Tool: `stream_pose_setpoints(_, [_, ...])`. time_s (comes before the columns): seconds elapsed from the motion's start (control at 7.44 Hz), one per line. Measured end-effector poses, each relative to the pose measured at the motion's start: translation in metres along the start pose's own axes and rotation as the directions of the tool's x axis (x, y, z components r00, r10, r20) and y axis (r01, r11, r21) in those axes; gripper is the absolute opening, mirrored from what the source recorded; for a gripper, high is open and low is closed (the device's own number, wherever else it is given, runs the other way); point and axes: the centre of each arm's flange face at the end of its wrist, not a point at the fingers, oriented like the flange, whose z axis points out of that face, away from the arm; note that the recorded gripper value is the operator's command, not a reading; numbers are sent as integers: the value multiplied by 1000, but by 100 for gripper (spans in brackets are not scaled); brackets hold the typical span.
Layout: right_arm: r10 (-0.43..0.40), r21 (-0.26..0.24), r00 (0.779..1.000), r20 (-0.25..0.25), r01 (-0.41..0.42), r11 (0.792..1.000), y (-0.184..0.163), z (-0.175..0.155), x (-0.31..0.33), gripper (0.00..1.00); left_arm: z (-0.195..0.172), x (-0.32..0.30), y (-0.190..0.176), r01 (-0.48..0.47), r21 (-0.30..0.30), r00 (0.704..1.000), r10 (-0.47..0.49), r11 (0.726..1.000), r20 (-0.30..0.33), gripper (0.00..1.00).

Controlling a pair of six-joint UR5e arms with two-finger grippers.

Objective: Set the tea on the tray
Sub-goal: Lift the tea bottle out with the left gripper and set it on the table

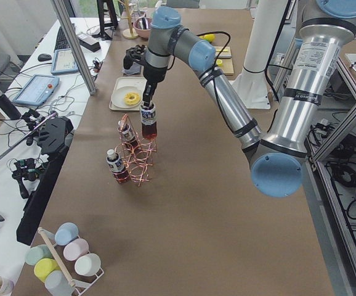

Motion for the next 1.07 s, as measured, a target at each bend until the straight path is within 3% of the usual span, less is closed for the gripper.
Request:
stream_pose_setpoints(0.27, [1,-2,1000,1,-1,1000,1,1,1,100,7,50,35,57,-41,997,-59,998,-45,0])
stream_pose_setpoints(0.54, [1,-2,1000,1,-1,1000,2,1,1,100,27,142,46,137,-73,986,-143,988,-82,0])
stream_pose_setpoints(1.07, [1,-1,1000,0,-1,1000,1,0,0,100,66,322,18,271,-91,958,-278,958,-74,0])
